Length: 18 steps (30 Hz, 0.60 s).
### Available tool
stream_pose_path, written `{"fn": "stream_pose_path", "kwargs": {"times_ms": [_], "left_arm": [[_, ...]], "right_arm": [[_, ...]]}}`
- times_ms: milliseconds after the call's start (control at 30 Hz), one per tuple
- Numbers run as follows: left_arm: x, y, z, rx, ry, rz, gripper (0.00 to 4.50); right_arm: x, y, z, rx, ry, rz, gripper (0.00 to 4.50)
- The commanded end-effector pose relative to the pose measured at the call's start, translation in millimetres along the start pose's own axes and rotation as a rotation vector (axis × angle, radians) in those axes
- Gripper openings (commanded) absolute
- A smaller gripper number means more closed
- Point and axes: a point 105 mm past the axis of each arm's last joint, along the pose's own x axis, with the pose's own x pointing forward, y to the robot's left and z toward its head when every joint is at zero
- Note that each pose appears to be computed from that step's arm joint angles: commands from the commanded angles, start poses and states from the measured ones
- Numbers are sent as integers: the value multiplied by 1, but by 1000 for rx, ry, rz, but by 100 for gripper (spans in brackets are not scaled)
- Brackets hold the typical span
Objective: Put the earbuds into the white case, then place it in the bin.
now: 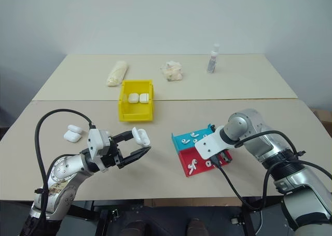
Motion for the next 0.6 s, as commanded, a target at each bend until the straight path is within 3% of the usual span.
{"fn": "stream_pose_path", "kwargs": {"times_ms": [33,467,567,600], "left_arm": [[0,0,12,46,-32,-2,277],[0,0,11,44,-28,-3,277],[-1,0,11,46,-28,-2,277],[-1,0,12,47,-27,0,277]], "right_arm": [[-6,-5,3,-53,2,-45,107],[-19,-11,12,-234,-41,-86,107],[-18,-11,12,-297,-52,-82,157],[-18,-12,13,-301,-55,-88,193]]}}
